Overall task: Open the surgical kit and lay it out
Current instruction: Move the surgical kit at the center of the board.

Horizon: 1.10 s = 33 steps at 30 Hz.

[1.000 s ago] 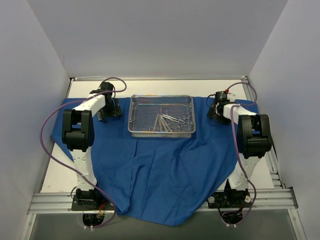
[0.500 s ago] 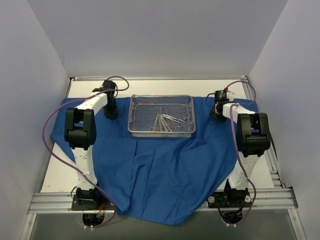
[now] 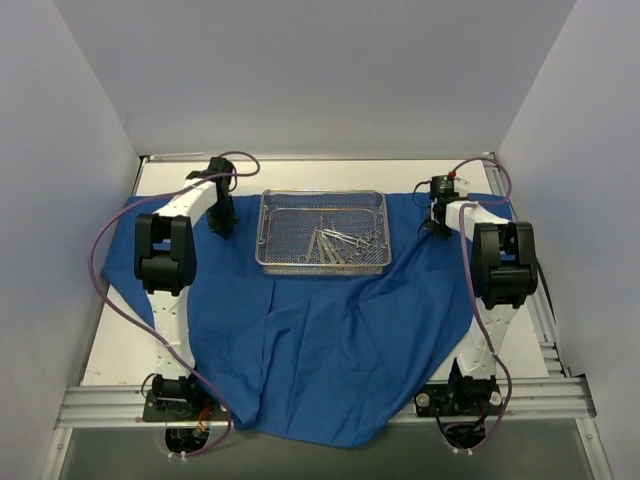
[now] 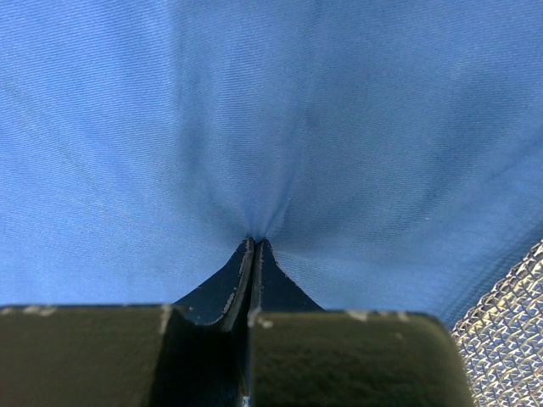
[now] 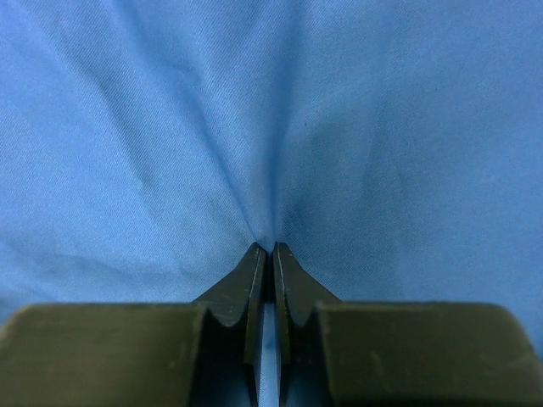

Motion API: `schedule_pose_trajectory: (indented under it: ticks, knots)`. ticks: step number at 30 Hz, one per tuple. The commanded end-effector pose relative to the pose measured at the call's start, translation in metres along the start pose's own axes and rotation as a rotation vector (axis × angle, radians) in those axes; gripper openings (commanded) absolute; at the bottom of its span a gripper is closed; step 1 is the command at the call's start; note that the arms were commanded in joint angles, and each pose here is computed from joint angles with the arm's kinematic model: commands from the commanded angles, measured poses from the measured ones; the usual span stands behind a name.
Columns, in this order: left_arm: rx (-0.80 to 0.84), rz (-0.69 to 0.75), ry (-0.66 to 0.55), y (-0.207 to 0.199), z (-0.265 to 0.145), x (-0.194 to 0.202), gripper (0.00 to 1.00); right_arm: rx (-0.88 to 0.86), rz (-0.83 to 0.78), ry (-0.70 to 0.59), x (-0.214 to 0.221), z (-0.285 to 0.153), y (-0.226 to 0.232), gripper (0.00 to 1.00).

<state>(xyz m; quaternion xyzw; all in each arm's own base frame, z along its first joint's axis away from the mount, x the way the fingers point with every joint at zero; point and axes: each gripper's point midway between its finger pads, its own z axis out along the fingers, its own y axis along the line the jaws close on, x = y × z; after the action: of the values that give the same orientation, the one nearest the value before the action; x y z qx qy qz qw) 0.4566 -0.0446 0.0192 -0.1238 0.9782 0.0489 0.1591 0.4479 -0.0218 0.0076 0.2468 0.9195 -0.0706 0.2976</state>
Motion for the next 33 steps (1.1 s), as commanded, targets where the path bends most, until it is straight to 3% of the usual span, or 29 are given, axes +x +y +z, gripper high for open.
schedule_pose_trajectory:
  ticks: [1,16,26,33]
  knots:
    - [-0.044,0.021,0.025,0.008,0.023,-0.003,0.02,0.083,-0.054,0.192,0.053,0.021,-0.026,0.00]
    - [0.010,0.002,-0.028,-0.014,0.045,-0.064,0.02,0.032,-0.049,0.117,-0.007,0.055,0.015,0.00]
    - [0.127,-0.078,-0.150,-0.031,0.048,-0.123,0.02,-0.020,-0.009,0.029,-0.074,0.090,0.015,0.00]
    - [0.202,-0.163,-0.174,-0.028,0.056,-0.137,0.02,-0.038,-0.045,-0.032,-0.105,0.102,0.021,0.00]
